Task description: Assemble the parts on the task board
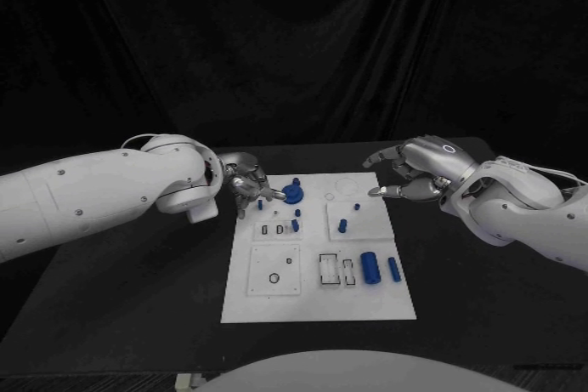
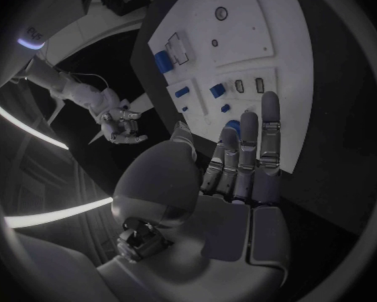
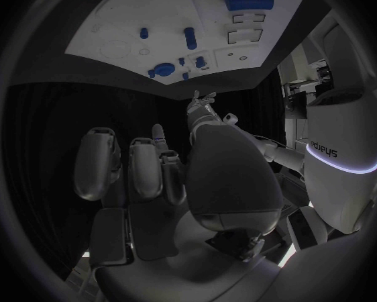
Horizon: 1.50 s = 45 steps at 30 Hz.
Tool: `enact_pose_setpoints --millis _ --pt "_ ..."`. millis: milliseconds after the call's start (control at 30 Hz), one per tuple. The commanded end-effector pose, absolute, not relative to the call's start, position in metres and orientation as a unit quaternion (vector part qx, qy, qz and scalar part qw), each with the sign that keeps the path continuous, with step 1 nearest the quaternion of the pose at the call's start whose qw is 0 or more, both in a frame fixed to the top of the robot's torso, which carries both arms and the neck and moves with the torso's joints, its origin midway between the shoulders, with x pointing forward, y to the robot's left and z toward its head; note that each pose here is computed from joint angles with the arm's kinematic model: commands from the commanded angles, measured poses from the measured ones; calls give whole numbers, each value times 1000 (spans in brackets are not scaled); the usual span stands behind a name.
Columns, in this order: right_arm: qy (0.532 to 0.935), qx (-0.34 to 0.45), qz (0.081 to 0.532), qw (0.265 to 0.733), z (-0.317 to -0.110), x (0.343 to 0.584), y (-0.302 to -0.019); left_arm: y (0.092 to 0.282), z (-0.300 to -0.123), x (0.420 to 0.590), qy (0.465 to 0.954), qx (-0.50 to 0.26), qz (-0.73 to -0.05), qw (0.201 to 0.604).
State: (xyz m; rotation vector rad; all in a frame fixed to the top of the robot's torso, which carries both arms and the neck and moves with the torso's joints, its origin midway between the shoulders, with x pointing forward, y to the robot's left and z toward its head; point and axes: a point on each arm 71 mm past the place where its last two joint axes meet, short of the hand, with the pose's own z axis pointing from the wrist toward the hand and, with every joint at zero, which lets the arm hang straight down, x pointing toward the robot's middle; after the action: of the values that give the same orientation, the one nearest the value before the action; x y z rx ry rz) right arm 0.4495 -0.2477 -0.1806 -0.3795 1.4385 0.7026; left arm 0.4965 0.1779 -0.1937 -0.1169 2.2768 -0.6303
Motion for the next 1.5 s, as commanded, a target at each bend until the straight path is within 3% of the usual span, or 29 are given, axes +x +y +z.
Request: enact_pose_setpoints --millis 33,367,700,1500 --pt "644 -166 310 680 -183 450 -248 175 -194 502 900 6 -174 399" --pt "650 -166 308 675 -186 451 -246 142 -199 514 912 37 -137 385" --pt "649 -162 304 678 -187 451 -249 124 -205 521 914 34 -113 388" --pt "648 -156 300 683 -193 452 -252 118 -237 510 926 17 -86 368"
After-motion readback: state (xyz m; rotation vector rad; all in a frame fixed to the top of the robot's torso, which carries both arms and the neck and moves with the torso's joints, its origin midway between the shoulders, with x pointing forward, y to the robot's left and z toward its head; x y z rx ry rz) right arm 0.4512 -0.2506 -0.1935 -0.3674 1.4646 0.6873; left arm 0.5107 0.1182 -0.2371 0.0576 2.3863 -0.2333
